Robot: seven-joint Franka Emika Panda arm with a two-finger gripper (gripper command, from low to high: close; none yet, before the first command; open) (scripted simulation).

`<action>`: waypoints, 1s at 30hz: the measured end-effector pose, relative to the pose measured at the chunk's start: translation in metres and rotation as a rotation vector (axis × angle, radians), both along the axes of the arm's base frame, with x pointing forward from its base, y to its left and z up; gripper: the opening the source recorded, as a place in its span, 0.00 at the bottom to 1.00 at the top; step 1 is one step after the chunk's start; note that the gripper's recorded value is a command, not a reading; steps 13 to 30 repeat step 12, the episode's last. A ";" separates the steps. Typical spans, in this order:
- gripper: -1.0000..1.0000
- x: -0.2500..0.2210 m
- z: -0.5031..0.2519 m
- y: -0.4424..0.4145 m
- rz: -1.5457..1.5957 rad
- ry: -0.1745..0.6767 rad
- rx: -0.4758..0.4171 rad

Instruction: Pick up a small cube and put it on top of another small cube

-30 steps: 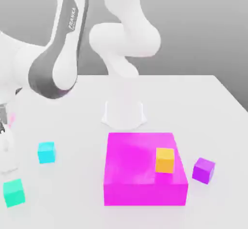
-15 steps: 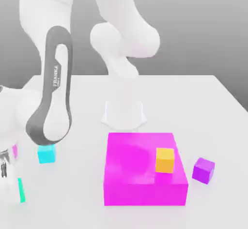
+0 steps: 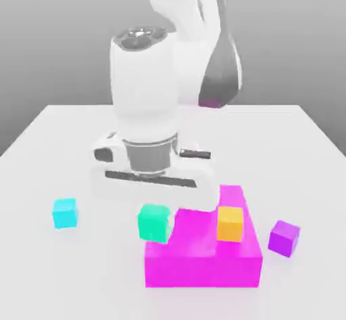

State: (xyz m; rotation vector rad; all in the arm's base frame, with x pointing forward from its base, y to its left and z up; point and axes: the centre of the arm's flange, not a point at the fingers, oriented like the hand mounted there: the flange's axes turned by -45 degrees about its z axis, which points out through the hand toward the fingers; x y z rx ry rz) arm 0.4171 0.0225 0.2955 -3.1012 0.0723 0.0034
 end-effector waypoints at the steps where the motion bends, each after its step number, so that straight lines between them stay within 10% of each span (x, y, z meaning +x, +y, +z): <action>1: 0.00 -0.009 0.006 0.019 0.081 -0.002 -0.005; 9: 0.00 -0.048 -0.032 0.085 0.377 -0.008 -0.038; 10: 1.00 -0.049 -0.039 0.085 0.378 -0.008 -0.038; 30: 1.00 -0.049 -0.039 0.085 0.378 -0.008 -0.038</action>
